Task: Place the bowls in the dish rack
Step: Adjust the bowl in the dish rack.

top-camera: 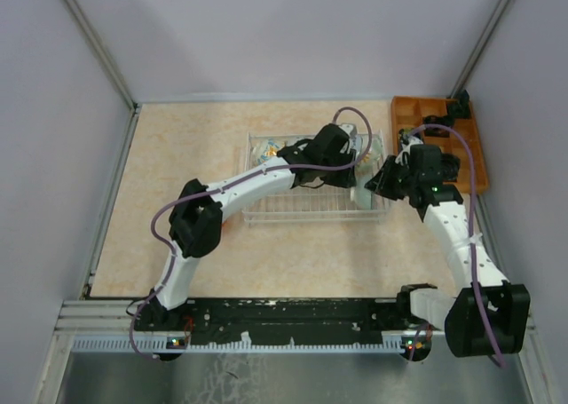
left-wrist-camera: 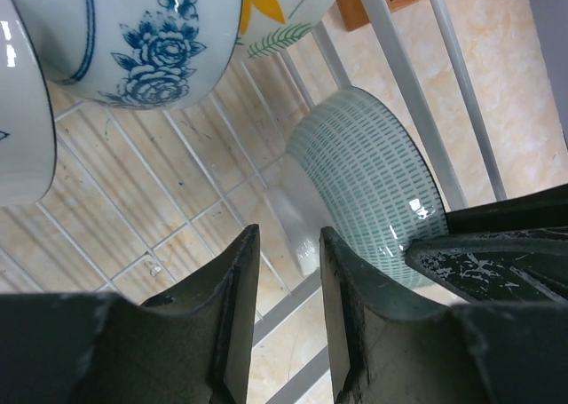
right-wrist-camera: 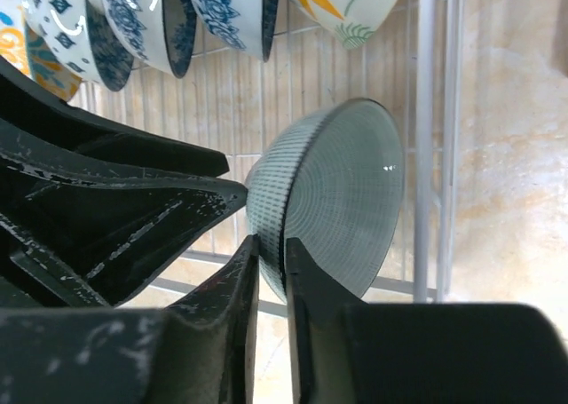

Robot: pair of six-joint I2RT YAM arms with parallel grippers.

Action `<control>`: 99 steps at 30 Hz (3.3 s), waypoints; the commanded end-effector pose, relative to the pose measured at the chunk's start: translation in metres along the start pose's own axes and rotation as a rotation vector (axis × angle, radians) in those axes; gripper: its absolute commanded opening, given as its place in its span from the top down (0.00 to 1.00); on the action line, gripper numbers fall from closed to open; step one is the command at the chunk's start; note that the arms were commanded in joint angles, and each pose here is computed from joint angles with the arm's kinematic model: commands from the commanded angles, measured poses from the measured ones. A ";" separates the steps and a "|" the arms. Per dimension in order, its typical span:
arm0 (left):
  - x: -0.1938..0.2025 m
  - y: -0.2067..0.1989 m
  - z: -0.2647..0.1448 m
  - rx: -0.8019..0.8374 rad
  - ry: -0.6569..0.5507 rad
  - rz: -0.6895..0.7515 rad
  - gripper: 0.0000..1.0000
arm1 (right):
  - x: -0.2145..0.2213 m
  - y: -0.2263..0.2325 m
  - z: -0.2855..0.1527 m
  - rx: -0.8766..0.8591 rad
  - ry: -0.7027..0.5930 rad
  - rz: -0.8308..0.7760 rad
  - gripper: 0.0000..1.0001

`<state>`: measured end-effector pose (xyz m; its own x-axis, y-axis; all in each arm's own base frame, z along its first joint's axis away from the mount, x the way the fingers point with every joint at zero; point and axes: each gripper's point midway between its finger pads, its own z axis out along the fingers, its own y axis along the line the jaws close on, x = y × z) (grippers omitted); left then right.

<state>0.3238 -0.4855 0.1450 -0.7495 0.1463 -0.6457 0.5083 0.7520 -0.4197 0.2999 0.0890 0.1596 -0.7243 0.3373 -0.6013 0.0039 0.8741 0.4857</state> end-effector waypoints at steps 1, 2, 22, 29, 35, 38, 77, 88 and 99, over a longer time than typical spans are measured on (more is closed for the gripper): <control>-0.021 -0.007 -0.018 0.025 -0.061 -0.003 0.60 | -0.007 0.009 0.003 -0.044 -0.027 -0.025 0.89; -0.021 -0.006 -0.018 0.023 -0.062 -0.004 0.60 | -0.007 0.009 0.003 -0.044 -0.027 -0.024 0.91; -0.021 0.026 -0.055 -0.039 -0.100 -0.027 0.60 | -0.007 0.063 0.004 -0.360 -0.029 0.068 1.00; -0.006 0.037 -0.043 -0.063 -0.062 -0.039 0.61 | 0.002 0.064 0.012 -0.408 -0.018 0.108 1.00; 0.001 0.041 -0.031 -0.067 -0.031 -0.045 0.61 | 0.010 0.060 0.018 -0.416 -0.005 0.123 1.00; 0.008 0.045 -0.024 -0.078 -0.007 -0.046 0.62 | 0.012 0.060 0.018 -0.417 -0.007 0.123 1.00; 0.031 0.076 -0.004 -0.158 0.073 -0.080 0.56 | 0.025 0.042 0.008 -0.500 0.011 0.168 1.00; 0.023 0.066 0.000 -0.118 0.059 -0.089 0.59 | 0.027 0.050 0.006 -0.569 0.031 0.209 1.00; 0.016 0.055 -0.012 -0.080 0.047 -0.097 0.61 | 0.040 0.041 0.010 -0.529 0.049 0.217 1.00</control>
<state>0.3322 -0.4257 0.0864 -0.8336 0.1312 -0.5366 0.3762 0.8462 -0.3774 0.2925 0.1368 0.1575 -0.7375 0.4803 -0.4747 -0.2023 0.5135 0.8339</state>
